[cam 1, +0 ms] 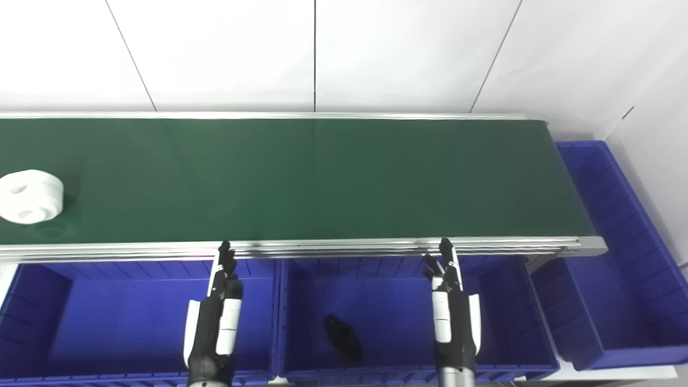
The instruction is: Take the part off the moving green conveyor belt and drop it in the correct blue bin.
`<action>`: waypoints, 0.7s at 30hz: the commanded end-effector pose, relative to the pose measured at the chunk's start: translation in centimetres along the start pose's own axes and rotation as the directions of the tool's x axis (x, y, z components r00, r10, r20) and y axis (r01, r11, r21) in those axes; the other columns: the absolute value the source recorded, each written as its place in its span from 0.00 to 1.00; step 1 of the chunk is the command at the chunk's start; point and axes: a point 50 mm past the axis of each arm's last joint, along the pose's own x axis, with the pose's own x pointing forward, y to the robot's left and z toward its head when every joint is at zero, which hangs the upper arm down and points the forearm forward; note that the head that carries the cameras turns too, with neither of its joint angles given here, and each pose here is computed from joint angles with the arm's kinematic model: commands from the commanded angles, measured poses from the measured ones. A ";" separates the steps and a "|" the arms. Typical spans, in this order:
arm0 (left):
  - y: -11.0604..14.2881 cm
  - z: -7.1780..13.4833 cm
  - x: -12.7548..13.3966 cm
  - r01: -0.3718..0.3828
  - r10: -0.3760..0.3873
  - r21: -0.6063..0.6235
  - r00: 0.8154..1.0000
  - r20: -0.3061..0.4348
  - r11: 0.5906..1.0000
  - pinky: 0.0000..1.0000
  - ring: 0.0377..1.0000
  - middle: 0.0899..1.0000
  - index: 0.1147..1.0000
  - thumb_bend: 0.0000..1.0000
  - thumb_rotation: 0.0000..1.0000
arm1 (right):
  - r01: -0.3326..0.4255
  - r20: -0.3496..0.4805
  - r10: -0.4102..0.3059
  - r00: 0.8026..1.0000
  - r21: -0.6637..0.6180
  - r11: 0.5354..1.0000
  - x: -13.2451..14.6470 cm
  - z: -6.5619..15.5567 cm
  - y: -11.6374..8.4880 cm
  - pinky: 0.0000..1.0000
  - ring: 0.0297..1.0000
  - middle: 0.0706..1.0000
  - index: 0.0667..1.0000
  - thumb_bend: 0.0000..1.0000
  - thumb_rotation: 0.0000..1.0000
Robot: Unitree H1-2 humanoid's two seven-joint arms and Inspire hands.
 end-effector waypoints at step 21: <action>-4.2 -0.4 0.8 -0.007 0.008 -0.016 0.998 0.063 1.000 0.90 0.96 1.00 1.00 0.76 0.89 | 0.002 0.020 -0.004 1.000 0.096 0.995 1.3 -1.0 -3.5 0.95 0.95 1.00 1.00 0.48 1.00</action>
